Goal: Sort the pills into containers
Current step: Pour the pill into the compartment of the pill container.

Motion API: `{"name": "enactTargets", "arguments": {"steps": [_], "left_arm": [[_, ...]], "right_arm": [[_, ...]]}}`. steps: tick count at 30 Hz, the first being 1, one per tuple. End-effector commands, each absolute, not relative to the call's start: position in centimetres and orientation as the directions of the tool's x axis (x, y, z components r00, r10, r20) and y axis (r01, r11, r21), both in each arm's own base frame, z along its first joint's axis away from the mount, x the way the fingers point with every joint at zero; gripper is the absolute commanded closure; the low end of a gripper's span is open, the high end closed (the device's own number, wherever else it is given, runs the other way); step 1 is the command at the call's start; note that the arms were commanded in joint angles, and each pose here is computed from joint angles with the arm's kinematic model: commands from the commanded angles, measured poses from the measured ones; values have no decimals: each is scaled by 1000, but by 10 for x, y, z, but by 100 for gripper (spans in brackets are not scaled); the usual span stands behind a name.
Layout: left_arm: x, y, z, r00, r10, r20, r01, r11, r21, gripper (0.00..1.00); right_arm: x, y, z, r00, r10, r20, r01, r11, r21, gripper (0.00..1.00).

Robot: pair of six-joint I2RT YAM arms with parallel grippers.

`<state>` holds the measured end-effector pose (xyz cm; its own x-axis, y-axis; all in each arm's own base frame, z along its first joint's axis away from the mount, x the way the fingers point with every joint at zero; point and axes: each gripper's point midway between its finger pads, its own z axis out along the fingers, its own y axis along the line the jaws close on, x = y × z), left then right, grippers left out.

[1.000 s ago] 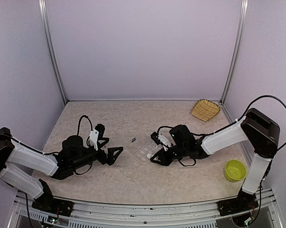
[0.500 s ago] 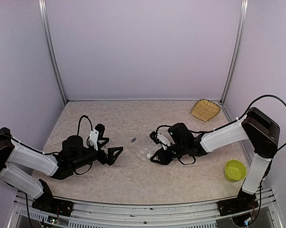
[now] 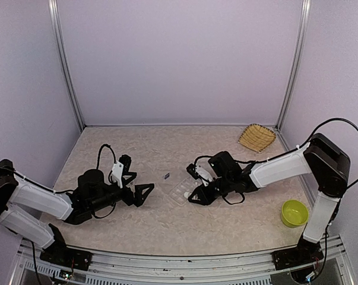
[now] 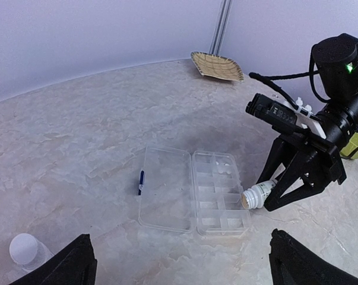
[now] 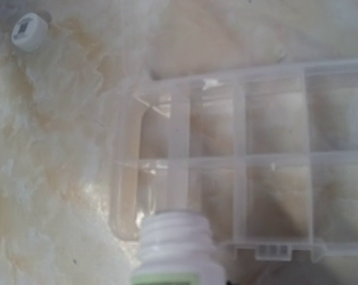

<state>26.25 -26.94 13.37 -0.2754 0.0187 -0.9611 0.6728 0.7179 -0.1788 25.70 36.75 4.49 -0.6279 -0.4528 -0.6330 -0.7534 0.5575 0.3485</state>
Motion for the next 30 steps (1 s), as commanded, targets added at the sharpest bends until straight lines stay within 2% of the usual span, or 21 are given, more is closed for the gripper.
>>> {"name": "enactTargets", "arguments": {"steps": [1, 30], "left_arm": [[264, -269, 136, -271, 2, -963, 673, 715, -188, 1], [264, -270, 135, -275, 1, -961, 673, 714, -192, 1]], "right_arm": [[251, 366, 36, -645, -488, -588, -746, 571, 343, 89], [251, 363, 33, -655, -535, -533, -743, 585, 326, 89]]}}
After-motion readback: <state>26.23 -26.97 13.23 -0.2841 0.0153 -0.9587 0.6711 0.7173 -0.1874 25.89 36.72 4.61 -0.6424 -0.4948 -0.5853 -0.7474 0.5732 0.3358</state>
